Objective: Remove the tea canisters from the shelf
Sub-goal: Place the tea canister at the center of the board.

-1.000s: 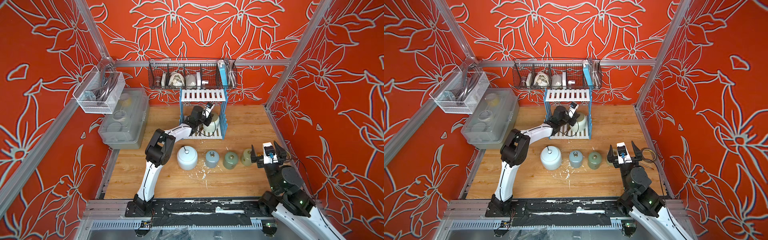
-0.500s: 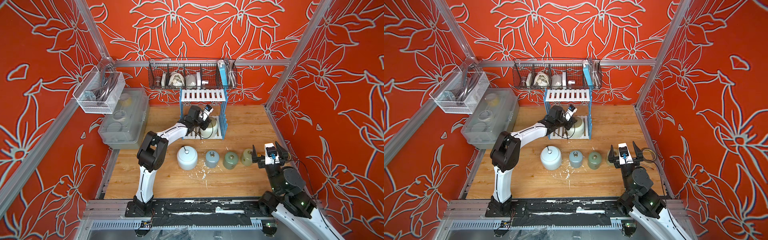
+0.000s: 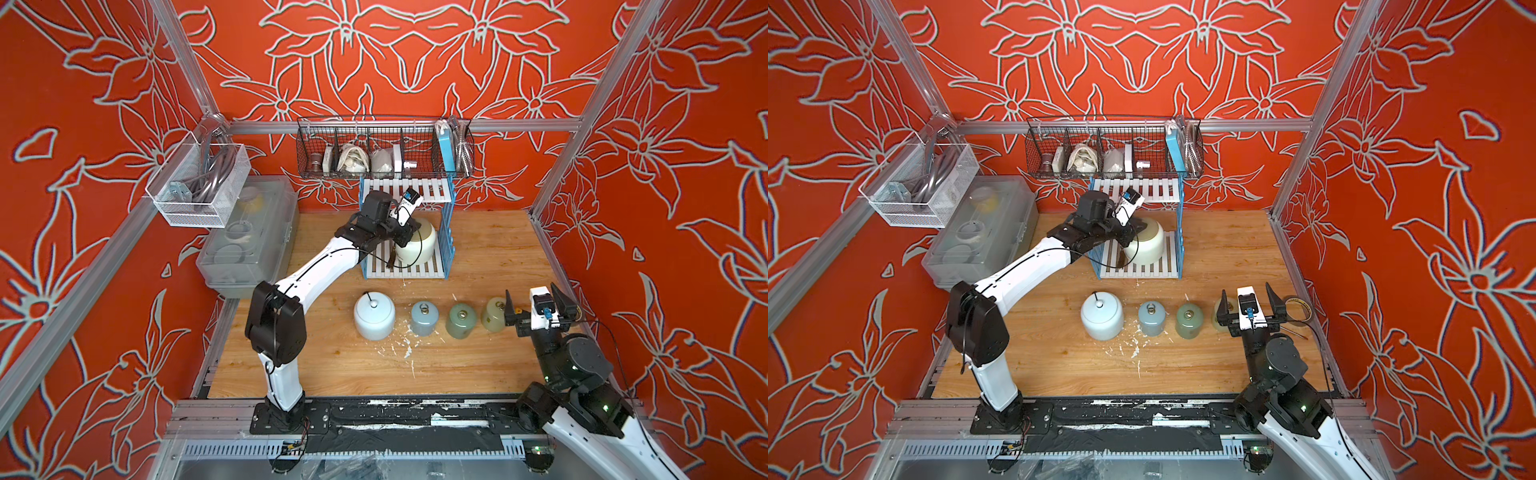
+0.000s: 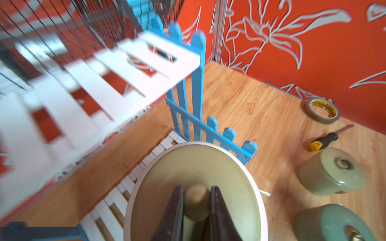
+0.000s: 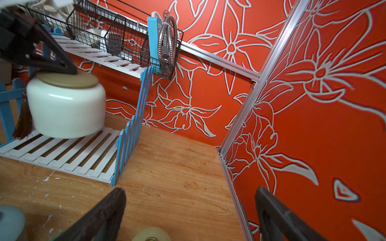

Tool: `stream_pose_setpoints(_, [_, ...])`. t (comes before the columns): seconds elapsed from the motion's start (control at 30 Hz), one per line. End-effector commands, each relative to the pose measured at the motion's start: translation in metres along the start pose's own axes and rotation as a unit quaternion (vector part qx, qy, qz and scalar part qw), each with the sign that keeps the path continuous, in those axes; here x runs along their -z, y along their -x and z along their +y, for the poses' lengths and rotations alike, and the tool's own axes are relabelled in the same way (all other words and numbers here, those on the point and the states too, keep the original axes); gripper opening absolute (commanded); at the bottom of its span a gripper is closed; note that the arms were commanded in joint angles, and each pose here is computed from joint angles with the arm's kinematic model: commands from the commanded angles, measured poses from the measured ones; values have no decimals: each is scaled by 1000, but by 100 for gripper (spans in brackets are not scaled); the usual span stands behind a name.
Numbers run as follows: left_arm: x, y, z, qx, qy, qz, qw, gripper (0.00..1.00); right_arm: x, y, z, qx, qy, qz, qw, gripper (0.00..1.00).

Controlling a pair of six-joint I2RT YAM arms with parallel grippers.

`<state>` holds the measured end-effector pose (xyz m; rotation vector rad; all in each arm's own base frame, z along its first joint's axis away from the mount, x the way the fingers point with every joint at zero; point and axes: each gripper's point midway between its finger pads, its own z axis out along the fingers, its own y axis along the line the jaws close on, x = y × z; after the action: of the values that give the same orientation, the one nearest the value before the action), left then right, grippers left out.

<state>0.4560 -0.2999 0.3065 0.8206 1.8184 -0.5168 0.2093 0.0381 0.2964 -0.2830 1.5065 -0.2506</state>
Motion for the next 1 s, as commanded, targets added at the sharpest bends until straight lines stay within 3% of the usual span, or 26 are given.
stream_pose_setpoints(0.0, [70,88,-7,-46,20,-104,993,0,1,0,-1,-12,-2,-4,1000,100])
stream_pose_setpoints(0.13, [109,87,-2,-37,42,-87,995,0,1,1,-1,-13,0,-6,1000,100])
stream_pose_setpoints(0.37, [178,58,13,-9,97,-47,994,0,1,1,1,-15,4,-8,1000,99])
stream_pose_setpoints(0.73, [278,-24,19,4,204,-3,979,0,0,3,5,-19,15,-13,1000,99])
stream_pose_setpoints(0.97, [305,-85,21,37,261,14,964,0,1,5,5,-22,17,-16,999,99])
